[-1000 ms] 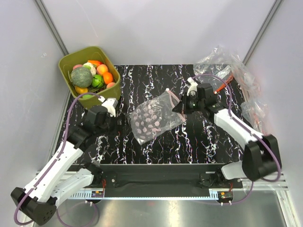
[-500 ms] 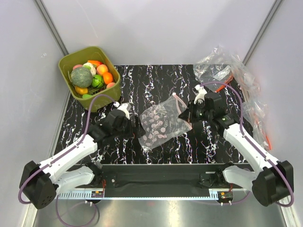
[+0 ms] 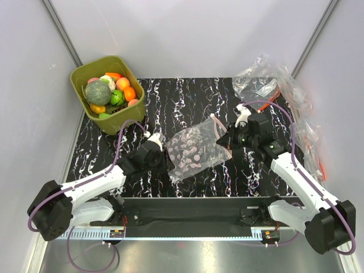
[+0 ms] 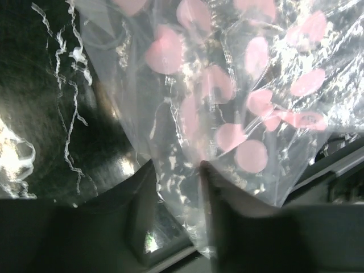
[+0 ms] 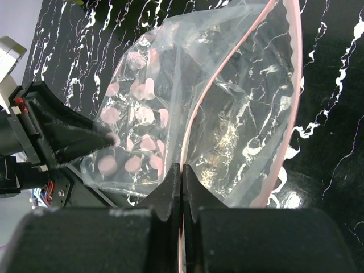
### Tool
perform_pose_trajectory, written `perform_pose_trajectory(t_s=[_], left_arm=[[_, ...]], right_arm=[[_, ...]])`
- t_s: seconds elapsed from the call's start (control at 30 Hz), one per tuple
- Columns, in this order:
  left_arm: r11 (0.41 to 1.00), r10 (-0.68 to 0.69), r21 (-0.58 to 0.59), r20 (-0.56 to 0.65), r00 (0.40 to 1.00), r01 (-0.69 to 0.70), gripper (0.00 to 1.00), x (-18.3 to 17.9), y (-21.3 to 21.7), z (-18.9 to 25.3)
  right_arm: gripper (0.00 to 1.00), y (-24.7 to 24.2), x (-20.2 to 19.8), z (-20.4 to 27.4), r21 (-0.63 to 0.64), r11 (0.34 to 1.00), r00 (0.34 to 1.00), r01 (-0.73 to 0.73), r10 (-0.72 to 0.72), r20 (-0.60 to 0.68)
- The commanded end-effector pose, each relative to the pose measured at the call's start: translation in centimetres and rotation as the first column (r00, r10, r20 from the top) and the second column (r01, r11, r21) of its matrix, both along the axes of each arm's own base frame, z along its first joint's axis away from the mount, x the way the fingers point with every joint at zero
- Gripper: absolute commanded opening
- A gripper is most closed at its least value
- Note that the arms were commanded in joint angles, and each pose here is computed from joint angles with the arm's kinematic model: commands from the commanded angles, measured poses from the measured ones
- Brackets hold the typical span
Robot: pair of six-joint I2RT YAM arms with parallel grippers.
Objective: Place the food in the zip-top bag and seal the zipper
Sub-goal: Pick up the zipper food storage bag at the center of the board.
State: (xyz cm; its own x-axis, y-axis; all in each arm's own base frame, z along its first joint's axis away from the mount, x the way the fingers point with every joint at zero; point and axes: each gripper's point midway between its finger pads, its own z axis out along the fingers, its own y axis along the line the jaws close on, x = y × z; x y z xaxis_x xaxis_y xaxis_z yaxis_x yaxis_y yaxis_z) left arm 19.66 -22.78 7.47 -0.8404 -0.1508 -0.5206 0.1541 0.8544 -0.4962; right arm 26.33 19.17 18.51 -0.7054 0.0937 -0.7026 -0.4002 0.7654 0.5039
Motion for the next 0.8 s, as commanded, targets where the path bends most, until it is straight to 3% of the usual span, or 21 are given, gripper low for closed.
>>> perform_pose_trajectory(t_s=[0.0, 0.07, 0.2, 0.4, 0.6, 0.73, 0.77], left_arm=[[0.998, 0.037, -0.063, 0.089, 0.995, -0.032, 0.23, 2.0, -1.2, 1.3], [0.997, 0.049, -0.06, 0.085, 0.995, -0.044, 0.0, 2.1, -1.1, 1.2], [0.994, 0.064, -0.097, 0.094, 0.994, -0.055, 0.0, 1.9, -1.0, 0.7], [0.98, 0.124, -0.166, 0.107, 0.986, -0.105, 0.0, 1.0, 0.2, -0.7], [0.982, 0.108, -0.171, 0.138, 0.984, -0.084, 0.0, 0.6, 0.7, -0.6], [0.989, 0.072, -0.138, 0.165, 0.984, -0.049, 0.54, 0.6, 0.8, 1.6], [0.99, 0.076, -0.127, 0.17, 0.982, -0.055, 0.77, 0.6, 1.0, 2.3]], right_arm=[[0.0, 0.0, -0.2, 1.2, 0.006, 1.0, 0.999, 0.002, -0.003, 0.034], [0.0, -0.3, -0.2, 1.2, -0.003, 1.0, 0.999, 0.018, -0.017, 0.032], [0.0, -0.9, -0.2, 1.6, 0.008, 0.997, 0.997, 0.079, -0.079, 0.009], [0.0, -2.1, -0.3, 7.5, 0.104, 0.977, 0.975, 0.183, -0.194, 0.107], [0.0, -0.5, -0.6, 9.6, 0.149, 0.984, 0.987, 0.098, -0.115, 0.11], [0.0, 0.3, -0.4, 10.4, 0.127, 0.991, 0.991, 0.037, -0.053, 0.121], [0.0, 0.0, -0.3, 10.1, 0.092, 0.995, 0.992, 0.04, -0.051, 0.117]])
